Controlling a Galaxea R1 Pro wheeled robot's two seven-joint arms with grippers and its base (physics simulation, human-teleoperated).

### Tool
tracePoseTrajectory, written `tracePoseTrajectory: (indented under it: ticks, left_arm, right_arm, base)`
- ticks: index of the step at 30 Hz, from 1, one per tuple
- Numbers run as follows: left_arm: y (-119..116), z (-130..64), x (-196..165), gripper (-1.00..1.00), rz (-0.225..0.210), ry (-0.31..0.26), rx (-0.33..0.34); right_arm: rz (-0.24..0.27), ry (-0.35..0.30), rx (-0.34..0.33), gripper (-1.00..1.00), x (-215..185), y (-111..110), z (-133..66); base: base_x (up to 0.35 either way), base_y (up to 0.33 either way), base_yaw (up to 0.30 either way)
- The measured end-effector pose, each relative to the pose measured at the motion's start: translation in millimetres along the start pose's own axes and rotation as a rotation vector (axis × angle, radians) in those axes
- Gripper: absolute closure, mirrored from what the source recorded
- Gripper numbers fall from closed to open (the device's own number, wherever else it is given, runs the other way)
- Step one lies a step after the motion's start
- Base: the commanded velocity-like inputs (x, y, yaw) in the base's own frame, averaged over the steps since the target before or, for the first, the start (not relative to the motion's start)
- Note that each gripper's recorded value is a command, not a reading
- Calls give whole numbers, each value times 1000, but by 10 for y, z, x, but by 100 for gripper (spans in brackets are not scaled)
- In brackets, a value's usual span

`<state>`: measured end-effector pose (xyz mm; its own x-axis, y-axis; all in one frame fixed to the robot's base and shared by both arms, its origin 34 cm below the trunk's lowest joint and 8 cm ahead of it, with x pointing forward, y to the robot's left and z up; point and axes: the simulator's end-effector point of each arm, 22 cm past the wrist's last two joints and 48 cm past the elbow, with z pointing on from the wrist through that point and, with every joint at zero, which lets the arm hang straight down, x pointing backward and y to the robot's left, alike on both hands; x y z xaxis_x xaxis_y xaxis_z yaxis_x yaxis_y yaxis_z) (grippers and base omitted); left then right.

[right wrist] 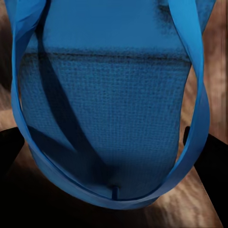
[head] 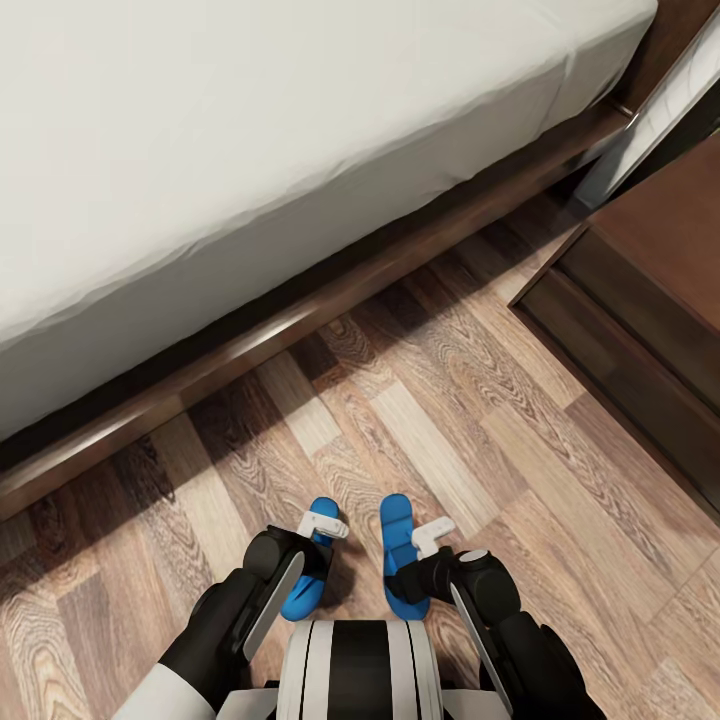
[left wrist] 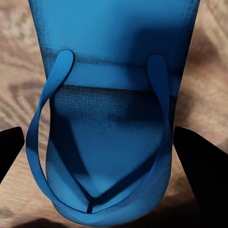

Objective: In the bedroom, move the book from the bed onto either nightstand, and place the two sandals side by side next to the bed.

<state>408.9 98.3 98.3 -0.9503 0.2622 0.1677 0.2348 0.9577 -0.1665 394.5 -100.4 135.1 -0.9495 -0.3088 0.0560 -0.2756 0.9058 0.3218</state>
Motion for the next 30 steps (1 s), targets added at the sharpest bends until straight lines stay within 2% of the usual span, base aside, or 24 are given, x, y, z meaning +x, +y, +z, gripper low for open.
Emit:
tracePoseTrajectory:
  ticks: [14, 30]
  left_arm:
    - [-3, 6, 8, 100, 0, 2, 1]
    - [-4, 93, 84, 100, -3, 23, 4]
  right_arm:
    - [0, -6, 7, 100, -24, -18, -16]
    - [2, 13, -3, 100, 45, 6, 60]
  base:
    - [0, 0, 0]
    - [0, 0, 104]
